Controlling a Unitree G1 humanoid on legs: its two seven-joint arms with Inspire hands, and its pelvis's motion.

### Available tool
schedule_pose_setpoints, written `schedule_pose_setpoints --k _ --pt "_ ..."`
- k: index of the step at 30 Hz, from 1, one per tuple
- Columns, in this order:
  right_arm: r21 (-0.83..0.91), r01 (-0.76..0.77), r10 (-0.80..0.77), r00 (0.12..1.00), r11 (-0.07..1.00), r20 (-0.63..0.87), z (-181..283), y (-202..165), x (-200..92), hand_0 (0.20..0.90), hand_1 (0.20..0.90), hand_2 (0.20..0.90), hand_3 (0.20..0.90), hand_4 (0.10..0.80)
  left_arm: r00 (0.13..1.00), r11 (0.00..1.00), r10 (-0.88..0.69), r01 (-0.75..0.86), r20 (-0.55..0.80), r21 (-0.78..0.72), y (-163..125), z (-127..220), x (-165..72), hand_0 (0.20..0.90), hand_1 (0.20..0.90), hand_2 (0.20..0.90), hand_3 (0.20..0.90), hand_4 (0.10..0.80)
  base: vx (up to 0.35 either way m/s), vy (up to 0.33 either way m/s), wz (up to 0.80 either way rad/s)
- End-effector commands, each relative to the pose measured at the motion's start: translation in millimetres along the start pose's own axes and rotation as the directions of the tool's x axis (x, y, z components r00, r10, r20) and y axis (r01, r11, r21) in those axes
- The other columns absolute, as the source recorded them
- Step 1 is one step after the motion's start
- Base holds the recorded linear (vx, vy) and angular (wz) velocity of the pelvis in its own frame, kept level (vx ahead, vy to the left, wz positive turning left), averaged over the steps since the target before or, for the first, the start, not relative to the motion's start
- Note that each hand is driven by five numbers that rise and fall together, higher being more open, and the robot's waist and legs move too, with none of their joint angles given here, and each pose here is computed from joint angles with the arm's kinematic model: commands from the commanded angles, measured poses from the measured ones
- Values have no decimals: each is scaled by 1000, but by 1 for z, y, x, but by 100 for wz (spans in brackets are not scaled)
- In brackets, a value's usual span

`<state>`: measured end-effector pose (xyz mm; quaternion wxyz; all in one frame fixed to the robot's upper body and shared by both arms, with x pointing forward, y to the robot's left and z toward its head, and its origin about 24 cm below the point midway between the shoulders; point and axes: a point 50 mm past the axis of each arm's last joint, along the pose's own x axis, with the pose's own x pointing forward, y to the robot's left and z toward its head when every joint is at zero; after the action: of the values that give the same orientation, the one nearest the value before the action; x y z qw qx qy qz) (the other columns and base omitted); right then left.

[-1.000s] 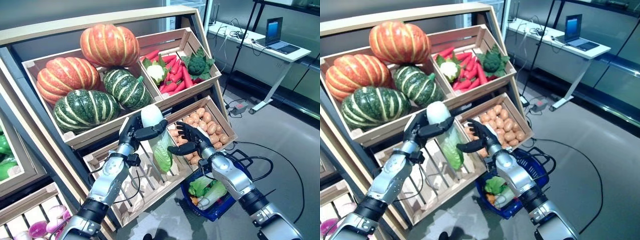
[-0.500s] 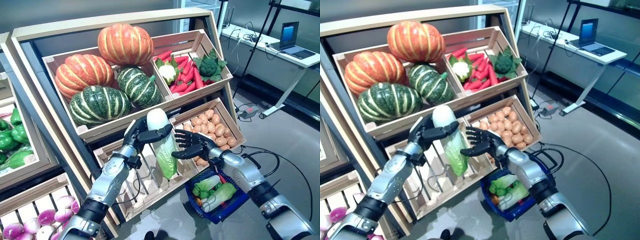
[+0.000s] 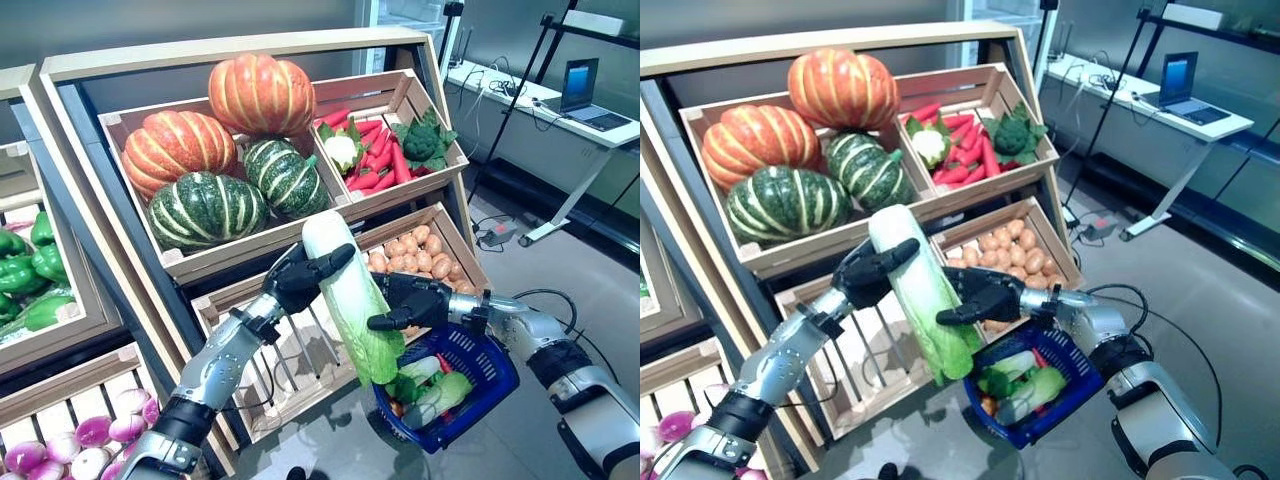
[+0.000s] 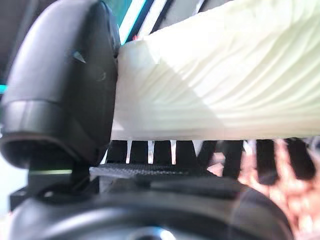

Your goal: Put vegetables into the basket

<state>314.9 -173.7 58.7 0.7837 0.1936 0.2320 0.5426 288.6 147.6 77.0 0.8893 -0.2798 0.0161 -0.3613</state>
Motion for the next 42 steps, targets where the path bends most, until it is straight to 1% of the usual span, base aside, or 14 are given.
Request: schedule_pose_setpoints --k 1,2,5,8,12,17,19,21,26,30,31,34,37,42 --pt "-145 -307 335 908 941 250 89 35 35 900 900 900 900 800 837 830 -545 547 54 -108 -84 0 50 300 300 300 300 400 0 0 0" --pt "-128 -355 378 883 926 280 89 37 34 900 900 900 900 800 832 824 -553 554 50 -116 -84 0 49 300 300 300 300 400 0 0 0" --pt "-103 -424 434 845 900 312 87 42 41 900 900 900 900 800 826 820 -563 563 29 -101 -82 -2 48 300 300 300 300 400 0 0 0" --pt "-80 -426 430 858 901 281 80 44 49 900 900 900 900 800 824 819 -567 566 19 -95 -83 -5 47 300 300 300 300 400 0 0 0" --pt "-18 -381 373 895 924 245 69 41 56 900 900 900 900 800 824 820 -566 565 23 -94 -86 -4 50 300 300 300 300 400 0 0 0" --pt "17 -373 359 904 928 231 66 42 63 900 900 900 900 800 822 818 -569 568 12 -98 -89 -5 52 300 300 300 300 400 0 0 0" --pt "32 -371 355 907 928 226 67 45 69 804 804 804 804 736 821 818 -571 567 -9 -94 -90 -9 51 300 300 300 300 400 0 0 0" --pt "55 -360 340 914 931 222 67 47 72 300 300 300 300 400 821 818 -571 567 -20 -95 -89 -11 50 300 300 300 300 400 0 0 0" --pt "86 -296 274 940 951 202 65 45 77 300 300 300 300 400 822 822 -568 563 -40 -93 -89 -14 50 300 300 300 300 400 0 0 0" --pt "91 -269 244 945 959 220 68 42 75 300 300 300 300 400 821 822 -568 562 -60 -90 -88 -16 48 300 300 300 300 400 0 0 0" --pt "81 -221 200 957 972 212 69 39 74 300 300 300 300 400 823 825 -564 558 -66 -90 -87 -16 48 300 300 300 300 400 0 0 0" --pt "72 -151 135 971 986 196 70 33 69 300 300 300 300 400 830 834 -552 546 -83 -83 -86 -17 48 300 300 300 300 400 0 0 0" --pt "77 -104 87 976 992 200 71 29 66 300 300 300 300 400 839 846 -534 529 -102 -73 -82 -19 46 300 300 300 300 400 0 0 0" --pt "98 -11 -11 975 995 222 71 19 53 300 300 300 300 400 863 868 -496 490 -94 -78 -75 -19 44 300 300 300 300 400 0 0 0"
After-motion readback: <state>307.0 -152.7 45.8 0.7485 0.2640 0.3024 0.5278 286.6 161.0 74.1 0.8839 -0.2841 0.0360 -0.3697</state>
